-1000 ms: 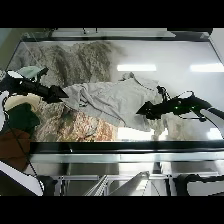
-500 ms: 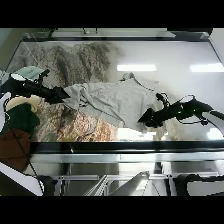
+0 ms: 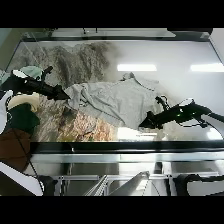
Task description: Fold the shirts.
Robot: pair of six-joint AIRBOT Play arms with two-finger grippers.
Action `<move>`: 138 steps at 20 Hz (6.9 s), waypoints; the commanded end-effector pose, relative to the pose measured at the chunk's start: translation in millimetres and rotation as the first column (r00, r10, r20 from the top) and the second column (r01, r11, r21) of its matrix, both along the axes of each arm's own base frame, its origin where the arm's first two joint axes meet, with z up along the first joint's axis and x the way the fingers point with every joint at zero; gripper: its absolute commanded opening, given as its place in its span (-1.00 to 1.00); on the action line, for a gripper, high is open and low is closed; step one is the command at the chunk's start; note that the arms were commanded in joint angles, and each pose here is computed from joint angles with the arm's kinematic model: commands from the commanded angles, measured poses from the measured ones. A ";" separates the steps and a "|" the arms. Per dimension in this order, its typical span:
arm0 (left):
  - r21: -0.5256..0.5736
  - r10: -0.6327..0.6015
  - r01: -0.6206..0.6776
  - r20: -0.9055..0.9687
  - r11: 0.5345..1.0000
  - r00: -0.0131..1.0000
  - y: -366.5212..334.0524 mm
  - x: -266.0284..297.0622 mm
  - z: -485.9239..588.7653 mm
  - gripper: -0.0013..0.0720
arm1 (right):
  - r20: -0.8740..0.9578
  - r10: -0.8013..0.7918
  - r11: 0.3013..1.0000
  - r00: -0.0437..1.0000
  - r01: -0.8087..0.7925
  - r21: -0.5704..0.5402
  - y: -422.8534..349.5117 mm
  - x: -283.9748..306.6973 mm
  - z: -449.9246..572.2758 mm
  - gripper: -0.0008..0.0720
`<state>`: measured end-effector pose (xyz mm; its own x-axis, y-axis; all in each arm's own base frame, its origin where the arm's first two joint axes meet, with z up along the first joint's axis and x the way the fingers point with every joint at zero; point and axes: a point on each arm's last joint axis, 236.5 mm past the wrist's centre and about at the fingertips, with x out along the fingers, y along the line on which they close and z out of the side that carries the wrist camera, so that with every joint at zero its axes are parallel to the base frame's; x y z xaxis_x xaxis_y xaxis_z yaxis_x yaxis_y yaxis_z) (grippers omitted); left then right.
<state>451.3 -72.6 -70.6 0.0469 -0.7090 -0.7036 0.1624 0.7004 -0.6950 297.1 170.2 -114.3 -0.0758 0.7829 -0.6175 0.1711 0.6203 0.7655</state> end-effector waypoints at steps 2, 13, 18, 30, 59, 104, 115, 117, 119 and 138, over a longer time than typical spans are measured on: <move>-0.228 0.050 -0.035 0.061 0.973 0.997 -13.2 6.8 70.1 -0.91 | 0.093 -0.051 0.988 0.994 0.036 0.153 19.5 23.5 46.3 -0.93; -0.595 0.409 0.356 0.780 0.721 0.474 12.2 -151.4 522.6 -0.91 | 0.978 -0.135 0.971 0.160 0.216 0.098 -74.6 24.1 479.3 -0.93; -0.427 0.433 0.246 0.901 0.870 0.034 -5.7 -260.7 608.8 -0.91 | 0.969 -0.019 0.870 -0.248 0.472 0.138 -101.8 -50.2 588.8 -0.93; -0.108 0.193 -0.161 0.636 0.981 0.747 2.0 -53.9 288.8 -0.91 | 0.815 -0.360 0.890 0.455 0.428 0.154 -132.3 104.4 316.2 -0.94; -0.074 0.043 -0.049 -0.070 0.996 0.997 31.0 9.0 -8.3 -0.91 | 0.272 -0.083 0.982 0.959 0.125 -0.139 -194.6 152.1 9.7 -0.94; 0.022 0.176 -0.180 -0.362 0.983 0.915 -56.2 -217.2 -60.2 -0.70 | 0.076 -0.303 0.949 0.950 0.308 -0.063 -142.8 -17.9 -13.9 0.00; -0.036 0.242 -0.280 -0.407 0.959 0.881 -26.9 -215.0 -47.8 -0.89 | -0.012 -0.335 0.940 0.942 0.334 -0.068 -172.3 -49.7 -8.3 0.00; -0.047 0.225 -0.265 -0.402 0.963 0.887 -28.2 -216.6 -46.2 -0.89 | -0.008 -0.339 0.934 0.941 0.336 -0.125 -183.6 -54.0 -11.6 0.00; -0.055 0.215 -0.259 -0.406 0.964 0.888 -29.4 -218.2 -44.7 -0.89 | 0.052 -0.379 0.911 0.924 0.383 -0.155 -202.3 -45.5 -3.1 0.00; -0.122 0.204 -0.268 -0.380 0.956 0.902 -37.7 -209.5 -33.7 -0.89 | 0.037 -0.301 0.950 0.953 0.303 -0.074 -145.1 -58.6 -9.5 0.22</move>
